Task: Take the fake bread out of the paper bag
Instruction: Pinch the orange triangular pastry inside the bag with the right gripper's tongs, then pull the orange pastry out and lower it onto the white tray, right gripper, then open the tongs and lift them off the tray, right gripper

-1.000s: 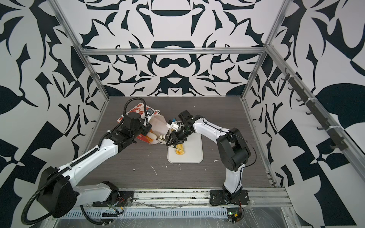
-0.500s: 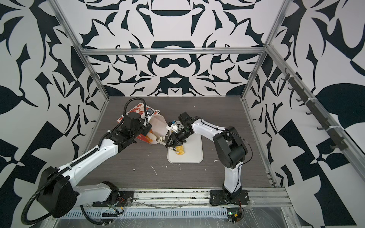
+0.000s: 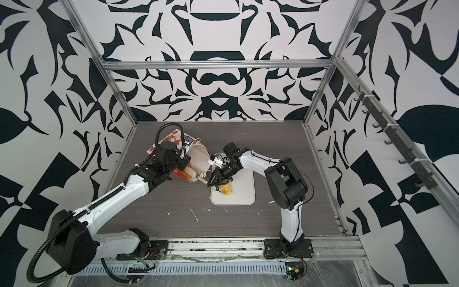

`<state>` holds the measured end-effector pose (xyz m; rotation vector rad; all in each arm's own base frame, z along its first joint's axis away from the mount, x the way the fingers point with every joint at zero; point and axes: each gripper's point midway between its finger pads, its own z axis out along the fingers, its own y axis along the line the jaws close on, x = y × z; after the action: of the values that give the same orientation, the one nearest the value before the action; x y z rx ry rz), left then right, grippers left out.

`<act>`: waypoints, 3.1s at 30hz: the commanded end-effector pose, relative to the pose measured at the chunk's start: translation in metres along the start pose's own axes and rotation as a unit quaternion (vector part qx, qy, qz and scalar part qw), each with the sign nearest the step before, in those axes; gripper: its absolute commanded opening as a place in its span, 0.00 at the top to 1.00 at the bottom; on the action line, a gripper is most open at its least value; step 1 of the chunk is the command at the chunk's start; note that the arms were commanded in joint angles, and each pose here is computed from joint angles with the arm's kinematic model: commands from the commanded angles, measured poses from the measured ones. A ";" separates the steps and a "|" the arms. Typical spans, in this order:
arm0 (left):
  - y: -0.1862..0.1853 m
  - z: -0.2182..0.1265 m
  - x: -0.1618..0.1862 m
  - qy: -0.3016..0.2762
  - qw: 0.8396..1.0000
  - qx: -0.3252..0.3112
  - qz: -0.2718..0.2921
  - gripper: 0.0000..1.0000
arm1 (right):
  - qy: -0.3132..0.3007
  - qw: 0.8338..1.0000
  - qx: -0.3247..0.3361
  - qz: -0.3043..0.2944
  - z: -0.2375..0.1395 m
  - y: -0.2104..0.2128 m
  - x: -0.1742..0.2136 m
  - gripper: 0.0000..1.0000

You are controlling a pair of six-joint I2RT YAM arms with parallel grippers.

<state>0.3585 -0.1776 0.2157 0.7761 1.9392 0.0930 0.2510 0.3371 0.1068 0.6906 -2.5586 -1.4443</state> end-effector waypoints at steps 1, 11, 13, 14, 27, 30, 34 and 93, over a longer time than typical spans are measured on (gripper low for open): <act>0.004 -0.003 -0.006 -0.010 1.000 -0.009 -0.003 1.00 | -0.029 0.999 0.003 -0.044 -0.017 0.025 -0.009 1.00; 0.005 0.000 -0.003 -0.007 1.000 -0.018 -0.005 1.00 | -0.065 0.996 0.037 -0.053 -0.048 0.027 -0.008 1.00; 0.007 0.001 -0.003 -0.006 1.000 -0.022 -0.005 1.00 | -0.069 0.996 0.042 -0.050 -0.053 0.026 -0.006 1.00; 0.007 0.001 -0.003 -0.005 1.000 -0.024 -0.006 1.00 | -0.071 0.995 0.043 -0.050 -0.055 0.026 -0.004 1.00; 0.017 0.012 0.000 0.006 0.998 -0.058 -0.014 1.00 | -0.116 0.988 0.089 -0.041 -0.094 0.026 0.028 1.00; 0.019 0.014 -0.001 0.007 0.998 -0.065 -0.014 1.00 | -0.135 0.985 0.105 -0.029 -0.105 0.022 0.039 1.00; 0.019 0.018 -0.001 0.008 0.998 -0.067 -0.015 1.00 | -0.166 0.977 0.131 -0.028 -0.122 0.021 0.051 1.00; 0.024 0.011 -0.004 -0.002 0.997 -0.075 -0.013 1.00 | -0.225 0.945 0.200 0.125 -0.141 -0.041 0.128 0.66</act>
<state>0.3800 -0.1675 0.2076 0.6794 1.9471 0.2151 0.1888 0.1473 0.1170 0.0118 -3.1603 -1.0352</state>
